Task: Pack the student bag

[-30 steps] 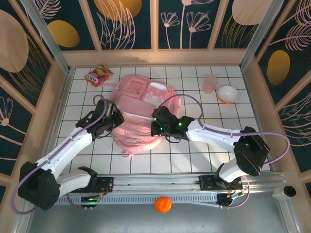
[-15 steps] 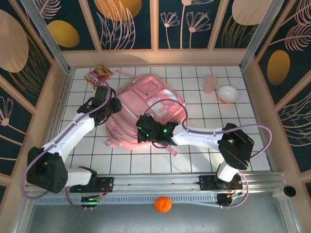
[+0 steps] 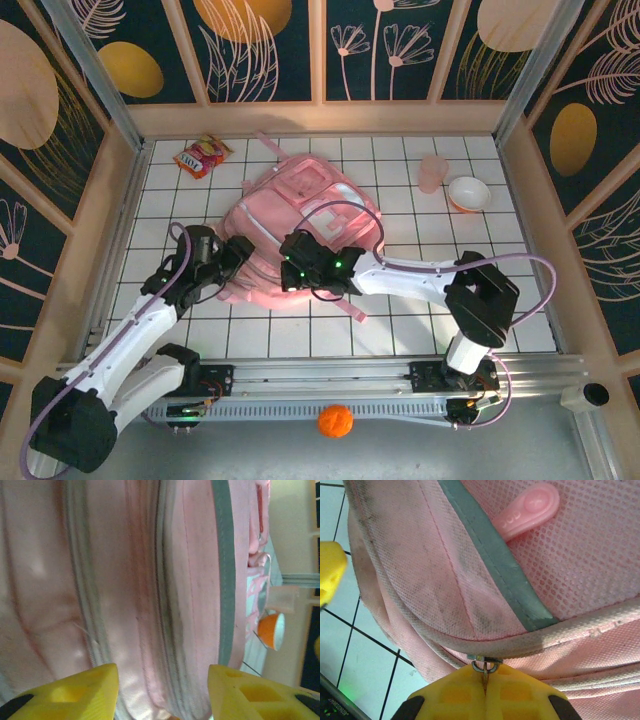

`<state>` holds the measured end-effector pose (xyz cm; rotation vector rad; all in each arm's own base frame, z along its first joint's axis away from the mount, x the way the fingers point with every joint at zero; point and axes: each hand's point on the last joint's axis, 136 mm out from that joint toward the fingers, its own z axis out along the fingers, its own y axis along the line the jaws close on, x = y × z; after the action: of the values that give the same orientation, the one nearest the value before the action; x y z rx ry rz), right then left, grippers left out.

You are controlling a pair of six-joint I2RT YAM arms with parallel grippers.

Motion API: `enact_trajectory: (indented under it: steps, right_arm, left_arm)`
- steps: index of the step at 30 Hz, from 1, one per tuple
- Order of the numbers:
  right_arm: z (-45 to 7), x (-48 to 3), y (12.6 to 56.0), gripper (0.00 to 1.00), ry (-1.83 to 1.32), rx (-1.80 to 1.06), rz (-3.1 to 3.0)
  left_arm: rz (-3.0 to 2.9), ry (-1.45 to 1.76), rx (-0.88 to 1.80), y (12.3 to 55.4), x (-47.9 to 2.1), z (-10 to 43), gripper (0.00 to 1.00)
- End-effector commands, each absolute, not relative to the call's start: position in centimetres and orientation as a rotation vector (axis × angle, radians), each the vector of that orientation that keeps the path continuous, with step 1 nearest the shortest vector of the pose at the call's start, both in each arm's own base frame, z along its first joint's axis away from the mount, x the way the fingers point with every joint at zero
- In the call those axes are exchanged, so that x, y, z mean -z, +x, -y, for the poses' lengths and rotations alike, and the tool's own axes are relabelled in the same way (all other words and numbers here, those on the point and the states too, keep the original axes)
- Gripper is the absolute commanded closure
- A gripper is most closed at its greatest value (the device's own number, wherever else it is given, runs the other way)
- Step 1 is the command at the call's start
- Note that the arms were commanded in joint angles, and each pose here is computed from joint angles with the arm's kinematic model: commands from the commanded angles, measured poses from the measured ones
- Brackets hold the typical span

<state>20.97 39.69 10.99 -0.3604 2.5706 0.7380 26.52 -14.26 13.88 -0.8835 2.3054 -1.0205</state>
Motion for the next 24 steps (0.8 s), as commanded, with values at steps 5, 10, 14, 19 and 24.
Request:
enact_trajectory:
  steps: [5, 10, 14, 19, 24]
  right_arm:
    - [-41.0, -12.8, 22.4, 1.00, -0.353, -0.777, -2.508]
    - [-41.3, -12.7, 22.2, 1.00, -0.363, -0.784, -2.514]
    - [-41.1, -12.8, 22.3, 1.00, -0.366, -0.774, -2.509]
    - [-38.7, -12.1, 22.6, 1.00, -0.348, -0.701, -2.540]
    - [-34.1, -11.4, 24.3, 1.00, -0.300, -0.591, -2.567]
  left_arm:
    - [-2.330, -0.962, 1.250, 26.1, -13.5, 17.7, 0.51]
    - [-2.388, -0.967, 1.233, 26.0, -12.2, 18.5, 0.55]
    - [-2.401, -0.965, 1.194, 26.4, -11.6, 18.5, 0.76]
    - [-2.444, -0.887, 0.998, 27.0, -11.0, 17.0, 1.00]
    - [-2.447, -0.868, 0.916, 26.7, -10.7, 16.0, 1.00]
